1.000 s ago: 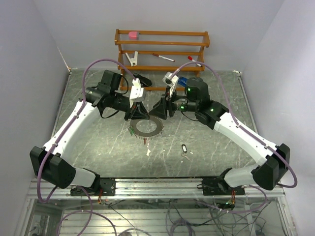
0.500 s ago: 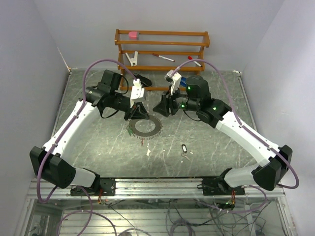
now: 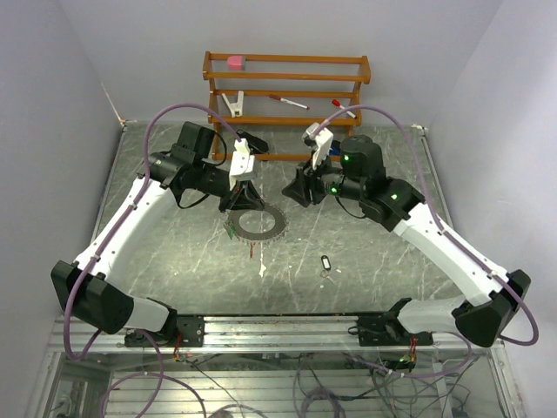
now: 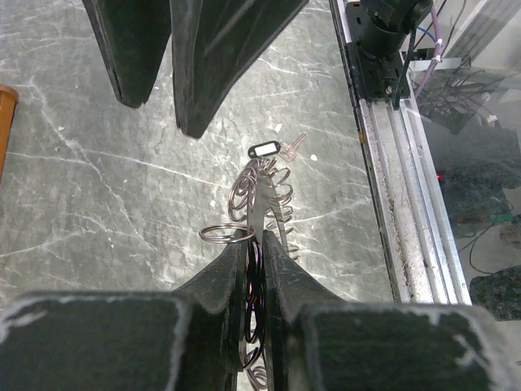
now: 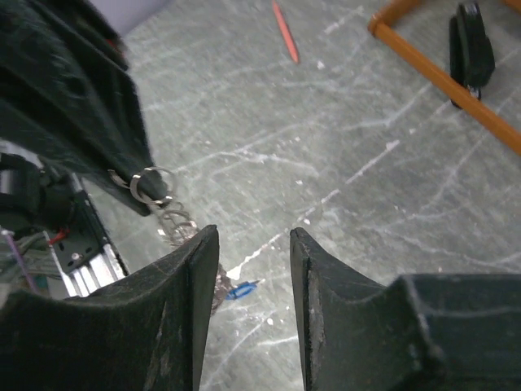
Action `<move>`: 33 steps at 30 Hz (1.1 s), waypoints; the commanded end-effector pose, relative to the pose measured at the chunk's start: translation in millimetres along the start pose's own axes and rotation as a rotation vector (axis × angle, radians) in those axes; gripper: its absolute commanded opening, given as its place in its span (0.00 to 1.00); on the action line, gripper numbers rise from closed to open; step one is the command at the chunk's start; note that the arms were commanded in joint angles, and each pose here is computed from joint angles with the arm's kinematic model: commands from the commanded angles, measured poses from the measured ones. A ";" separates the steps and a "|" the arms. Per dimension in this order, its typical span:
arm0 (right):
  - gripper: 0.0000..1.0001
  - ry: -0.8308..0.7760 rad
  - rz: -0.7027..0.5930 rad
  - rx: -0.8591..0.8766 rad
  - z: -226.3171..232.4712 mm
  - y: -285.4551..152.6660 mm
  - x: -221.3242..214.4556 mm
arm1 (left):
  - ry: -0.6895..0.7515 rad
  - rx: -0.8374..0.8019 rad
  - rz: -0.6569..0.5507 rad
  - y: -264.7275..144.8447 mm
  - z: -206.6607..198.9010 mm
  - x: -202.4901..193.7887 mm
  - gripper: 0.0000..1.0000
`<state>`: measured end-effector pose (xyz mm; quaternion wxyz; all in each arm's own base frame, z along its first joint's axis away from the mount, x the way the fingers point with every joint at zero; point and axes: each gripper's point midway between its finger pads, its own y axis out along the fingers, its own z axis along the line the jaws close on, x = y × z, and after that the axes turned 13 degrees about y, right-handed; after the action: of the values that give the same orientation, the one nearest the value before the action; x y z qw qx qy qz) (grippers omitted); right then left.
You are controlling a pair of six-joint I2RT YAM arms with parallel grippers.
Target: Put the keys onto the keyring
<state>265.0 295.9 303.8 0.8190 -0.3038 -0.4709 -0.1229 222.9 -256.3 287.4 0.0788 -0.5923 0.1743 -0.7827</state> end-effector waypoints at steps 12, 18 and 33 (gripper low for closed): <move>0.38 -0.081 -0.008 0.317 51.2 -9.2 0.7 | 0.060 -0.034 -0.078 -0.3 -4.1 22.4 0.12; 0.51 -0.089 -0.002 0.361 54.2 -12.5 -14.1 | 0.059 -0.042 -0.095 0.0 -2.4 27.4 0.12; 0.49 -0.077 -0.036 0.526 71.3 3.9 -21.0 | 0.011 -0.111 -0.212 1.1 -11.4 49.2 0.13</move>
<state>208.0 334.6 304.6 0.8518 -0.1112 -0.5119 -0.0009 208.6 -265.3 310.6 0.0120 -0.6046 0.1640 -0.7794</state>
